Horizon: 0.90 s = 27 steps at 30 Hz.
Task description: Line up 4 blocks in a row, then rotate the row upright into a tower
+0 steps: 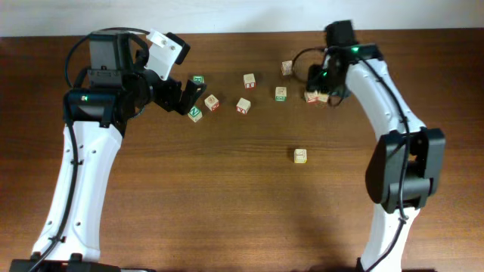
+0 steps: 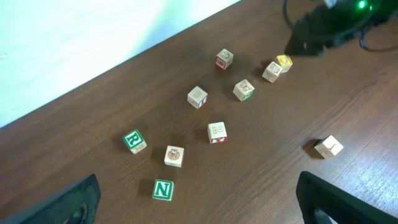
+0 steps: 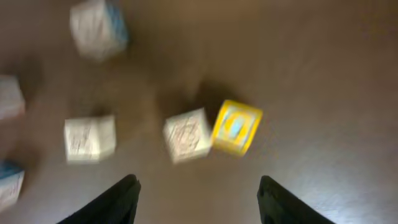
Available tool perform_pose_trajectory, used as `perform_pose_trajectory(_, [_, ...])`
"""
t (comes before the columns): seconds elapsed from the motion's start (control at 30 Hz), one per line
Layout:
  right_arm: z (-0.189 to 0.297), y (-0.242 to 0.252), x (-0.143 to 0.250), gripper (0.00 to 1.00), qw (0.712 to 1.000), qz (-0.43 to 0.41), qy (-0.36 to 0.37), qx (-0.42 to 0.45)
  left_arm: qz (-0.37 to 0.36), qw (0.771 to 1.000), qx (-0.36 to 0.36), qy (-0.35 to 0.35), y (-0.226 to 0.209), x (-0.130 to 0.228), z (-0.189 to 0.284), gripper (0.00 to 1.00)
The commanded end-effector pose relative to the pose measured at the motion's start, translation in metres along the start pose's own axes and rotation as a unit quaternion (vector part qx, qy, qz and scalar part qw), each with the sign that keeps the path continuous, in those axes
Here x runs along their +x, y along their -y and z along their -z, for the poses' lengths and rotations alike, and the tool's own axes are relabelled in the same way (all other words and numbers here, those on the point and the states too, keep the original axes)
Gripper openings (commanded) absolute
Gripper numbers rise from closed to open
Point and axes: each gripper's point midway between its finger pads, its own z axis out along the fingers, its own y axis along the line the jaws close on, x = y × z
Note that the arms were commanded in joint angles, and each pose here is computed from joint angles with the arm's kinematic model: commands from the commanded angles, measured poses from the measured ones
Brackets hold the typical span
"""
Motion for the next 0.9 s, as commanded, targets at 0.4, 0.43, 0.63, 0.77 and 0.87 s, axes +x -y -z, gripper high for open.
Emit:
perform_pose_trajectory(0.4, [-0.075,0.036,-0.018,0.59,0.99,-0.116,0.042,0.069,-0.009,1.0,0.005,0.011,0.001,-0.008,0.002,0.99])
perform_pose_trajectory(0.43, [-0.079,0.037,-0.016,0.57,0.99,-0.116,0.038,0.071,-0.009,1.0,0.005,0.011,0.001,-0.008,0.002,0.99])
perform_pose_trajectory(0.63, [-0.08,0.036,-0.009,0.34,0.991,-0.115,0.024,0.071,-0.009,1.0,0.005,0.011,0.001,-0.008,0.002,0.99])
perform_pose_trajectory(0.77, [-0.079,0.03,0.007,0.25,0.992,-0.113,-0.011,0.058,-0.009,1.0,0.005,0.011,0.001,-0.008,0.002,0.99])
perform_pose_trajectory(0.87, [-0.072,0.028,0.025,0.22,0.991,-0.111,-0.053,0.052,-0.009,1.0,0.005,0.011,0.001,-0.008,0.002,0.99])
